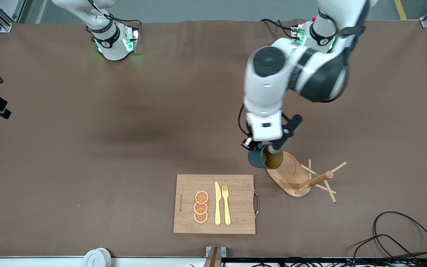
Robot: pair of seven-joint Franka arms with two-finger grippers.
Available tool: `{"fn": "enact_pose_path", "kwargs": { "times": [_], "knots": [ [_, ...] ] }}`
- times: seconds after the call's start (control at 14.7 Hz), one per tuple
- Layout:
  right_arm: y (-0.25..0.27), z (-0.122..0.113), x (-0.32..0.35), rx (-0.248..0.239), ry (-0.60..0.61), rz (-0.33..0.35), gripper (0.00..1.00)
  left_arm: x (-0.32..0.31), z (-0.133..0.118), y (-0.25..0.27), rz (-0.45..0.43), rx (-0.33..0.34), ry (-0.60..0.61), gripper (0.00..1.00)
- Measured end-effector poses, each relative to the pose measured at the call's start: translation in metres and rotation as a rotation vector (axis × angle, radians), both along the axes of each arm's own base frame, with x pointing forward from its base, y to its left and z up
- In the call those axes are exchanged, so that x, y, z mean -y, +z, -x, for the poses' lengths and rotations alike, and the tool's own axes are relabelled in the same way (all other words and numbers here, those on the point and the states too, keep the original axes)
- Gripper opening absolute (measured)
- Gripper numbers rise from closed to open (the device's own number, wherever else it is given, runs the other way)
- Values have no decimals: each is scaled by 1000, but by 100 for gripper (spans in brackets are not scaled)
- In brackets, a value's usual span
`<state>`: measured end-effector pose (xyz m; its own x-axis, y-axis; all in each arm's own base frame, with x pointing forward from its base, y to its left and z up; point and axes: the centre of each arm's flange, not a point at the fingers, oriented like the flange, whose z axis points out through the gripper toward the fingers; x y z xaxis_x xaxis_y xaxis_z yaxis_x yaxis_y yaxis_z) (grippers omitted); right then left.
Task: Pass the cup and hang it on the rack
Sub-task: 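Lift the teal mug with the left gripper and carry it to the rack, then lower the mug handle onto a rack peg with the left gripper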
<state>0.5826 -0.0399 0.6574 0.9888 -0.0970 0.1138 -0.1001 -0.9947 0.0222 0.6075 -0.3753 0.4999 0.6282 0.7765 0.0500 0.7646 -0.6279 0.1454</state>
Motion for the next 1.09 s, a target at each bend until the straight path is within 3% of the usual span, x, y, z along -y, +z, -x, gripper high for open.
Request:
{"fn": "enact_pose_path", "kwargs": {
  "times": [0.34,0.82,1.09],
  "knots": [
    [0,1,11,3,-23,-41,100,-80,-36,28,368,-133,58,21],
    [-1,1,10,-1,22,-36,100,-180,-85,-2,808,-254,218,21],
    [-3,0,9,-6,28,-20,100,-208,-104,-43,944,-311,290,21]
  ]
}}
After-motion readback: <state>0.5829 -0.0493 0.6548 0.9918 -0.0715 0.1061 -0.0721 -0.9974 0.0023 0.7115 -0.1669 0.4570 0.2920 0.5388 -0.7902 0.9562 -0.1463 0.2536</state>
